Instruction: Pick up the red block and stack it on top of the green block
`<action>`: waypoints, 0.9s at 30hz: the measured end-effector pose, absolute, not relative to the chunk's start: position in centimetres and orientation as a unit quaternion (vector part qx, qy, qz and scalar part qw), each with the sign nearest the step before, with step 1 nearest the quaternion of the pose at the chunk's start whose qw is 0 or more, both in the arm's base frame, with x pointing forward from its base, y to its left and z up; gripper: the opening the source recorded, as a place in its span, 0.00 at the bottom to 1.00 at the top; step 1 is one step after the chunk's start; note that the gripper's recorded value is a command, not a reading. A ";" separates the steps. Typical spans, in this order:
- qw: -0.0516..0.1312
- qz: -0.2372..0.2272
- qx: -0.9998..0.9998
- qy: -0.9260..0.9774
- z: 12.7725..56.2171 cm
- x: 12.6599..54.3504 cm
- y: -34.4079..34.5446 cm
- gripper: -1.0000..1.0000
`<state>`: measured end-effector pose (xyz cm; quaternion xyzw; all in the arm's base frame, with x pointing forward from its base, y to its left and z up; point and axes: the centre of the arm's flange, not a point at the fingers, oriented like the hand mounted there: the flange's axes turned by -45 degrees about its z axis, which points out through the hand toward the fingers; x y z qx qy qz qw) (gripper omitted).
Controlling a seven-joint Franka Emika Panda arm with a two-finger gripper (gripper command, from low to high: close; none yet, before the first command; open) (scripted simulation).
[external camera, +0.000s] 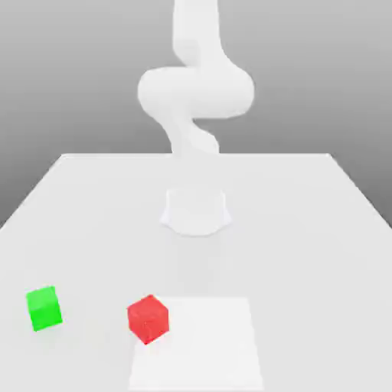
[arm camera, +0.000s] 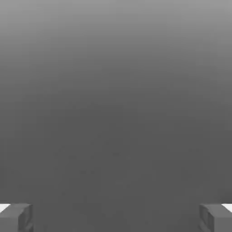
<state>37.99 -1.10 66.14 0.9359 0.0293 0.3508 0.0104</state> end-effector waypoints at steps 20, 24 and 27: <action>0.003 0.009 0.939 0.345 21.5 38.9 -8.3 0.50; 0.001 0.000 0.935 0.355 17.1 38.5 -8.2 0.50; 0.000 0.000 0.935 0.355 14.5 38.3 -8.2 0.00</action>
